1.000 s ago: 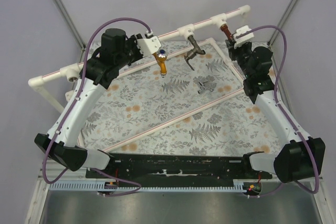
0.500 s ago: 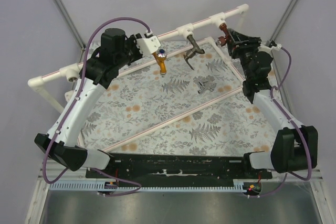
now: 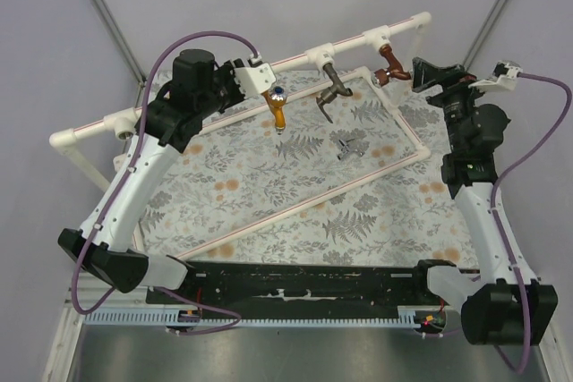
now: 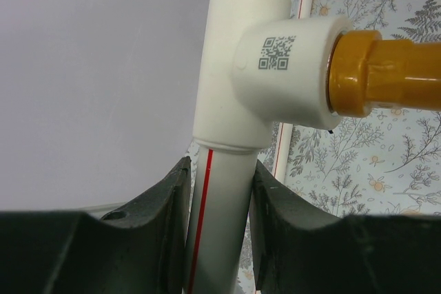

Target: Install the water faucets

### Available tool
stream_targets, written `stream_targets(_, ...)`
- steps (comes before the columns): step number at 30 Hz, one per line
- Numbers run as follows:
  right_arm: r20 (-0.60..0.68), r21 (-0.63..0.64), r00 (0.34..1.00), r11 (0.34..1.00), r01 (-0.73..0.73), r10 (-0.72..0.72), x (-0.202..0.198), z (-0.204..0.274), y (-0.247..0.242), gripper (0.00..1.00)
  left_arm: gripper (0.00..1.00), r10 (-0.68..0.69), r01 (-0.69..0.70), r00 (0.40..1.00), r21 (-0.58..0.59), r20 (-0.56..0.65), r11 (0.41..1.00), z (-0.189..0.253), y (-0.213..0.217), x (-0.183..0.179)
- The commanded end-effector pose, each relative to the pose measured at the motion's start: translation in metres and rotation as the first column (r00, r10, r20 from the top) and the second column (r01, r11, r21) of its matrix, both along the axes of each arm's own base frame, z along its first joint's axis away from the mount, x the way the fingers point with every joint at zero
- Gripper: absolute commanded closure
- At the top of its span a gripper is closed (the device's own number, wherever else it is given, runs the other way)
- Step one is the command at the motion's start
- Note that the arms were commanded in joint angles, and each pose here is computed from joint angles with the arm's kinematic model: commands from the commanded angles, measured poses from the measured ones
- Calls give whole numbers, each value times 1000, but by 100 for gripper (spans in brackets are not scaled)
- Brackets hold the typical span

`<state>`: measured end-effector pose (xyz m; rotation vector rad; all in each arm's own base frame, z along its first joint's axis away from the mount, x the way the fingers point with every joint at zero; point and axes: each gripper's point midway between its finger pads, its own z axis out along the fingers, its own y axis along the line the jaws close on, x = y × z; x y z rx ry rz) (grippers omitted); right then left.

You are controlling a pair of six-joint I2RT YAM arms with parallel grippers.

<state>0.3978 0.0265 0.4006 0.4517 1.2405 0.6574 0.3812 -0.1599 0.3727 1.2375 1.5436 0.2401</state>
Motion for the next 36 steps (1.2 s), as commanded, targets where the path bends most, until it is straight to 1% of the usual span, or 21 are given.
stream_targets(1, 73, -726, 995, 681, 95, -61, -26, 18, -6, 2, 98, -7, -14, 982, -107, -191, 994, -26, -9, -34)
stream_targets(2, 66, -802, 998, 593, 67, -24, -31, 18, -1, 2, 98, -6, -15, 981, -107, -193, 994, -27, -9, -34)
stream_targets(4, 53, -934, 998, 354, 35, 43, -36, 15, 9, 2, 98, -7, -14, 981, -107, -194, 994, -27, -9, -34)
stream_targets(5, 18, -967, 997, 253, -1, 75, -39, 6, 17, 2, 98, -8, -14, 981, -108, -193, 994, -27, -9, -34)
stream_targets(6, 24, -992, 996, 128, 12, 88, -40, 4, 21, 2, 98, -9, -12, 981, -107, -194, 994, -27, -10, -35)
stream_targets(8, 34, -999, 994, -34, 38, 101, -41, 2, 27, 2, 98, -7, -14, 981, -107, -194, 994, -27, -9, -35)
stream_targets(11, 21, -982, 992, -185, 44, 122, -37, -3, 36, 2, 98, -8, -14, 981, -110, -196, 994, -27, -9, -35)
stream_targets(13, 22, -953, 993, -297, 55, 115, -30, -7, 40, 2, 98, -8, -14, 981, -111, -195, 994, -27, -9, -36)
stream_targets(15, 65, -925, 993, -367, 96, 95, -21, -4, 39, 3, 98, -7, -15, 980, -110, -198, 994, -28, -9, -36)
stream_targets(17, 98, -900, 992, -417, 124, 84, -12, -2, 39, 5, 98, -8, -15, 981, -112, -194, 994, -26, -9, -36)
stream_targets(20, 148, -869, 986, -466, 165, 72, 4, -3, 40, 9, 98, -12, -11, 981, -117, -193, 993, -26, -9, -36)
stream_targets(24, 185, -858, 981, -476, 194, 64, 20, -7, 43, 16, 98, -9, -14, 982, -117, -190, 993, -25, -9, -37)
stream_targets(26, 183, -880, 982, -437, 188, 55, 27, -12, 45, 21, 98, -6, -16, 982, -115, -191, 993, -25, -8, -37)
stream_targets(27, 178, -889, 983, -420, 182, 49, 30, -13, 45, 28, 98, -5, -17, 982, -113, -191, 994, -26, -8, -37)
stream_targets(28, 171, -905, 984, -388, 175, 46, 33, -15, 47, 34, 98, -5, -17, 982, -114, -188, 993, -25, -8, -37)
stream_targets(29, 170, -921, 985, -348, 173, 41, 34, -16, 47, 43, 98, -4, -18, 982, -110, -191, 994, -26, -7, -37)
stream_targets(30, 165, -942, 985, -291, 170, 40, 34, -16, 50, 50, 98, -2, -20, 981, -110, -192, 994, -27, -7, -37)
stream_targets(31, 161, -965, 986, -201, 166, 39, 34, -14, 53, 56, 98, -3, -19, 982, -110, -190, 994, -26, -7, -37)
stream_targets(32, 161, -978, 986, -130, 164, 38, 33, -10, 56, 60, 98, 0, -21, 981, -109, -193, 994, -27, -7, -37)
stream_targets(34, 131, -984, 991, 128, 127, 22, 32, -3, 62, 66, 98, 1, -22, 981, -108, -192, 994, -27, -7, -36)
stream_targets(36, 92, -914, 996, 398, 80, 9, 29, 5, 66, 71, 98, -3, -18, 981, -111, -192, 994, -26, -7, -37)
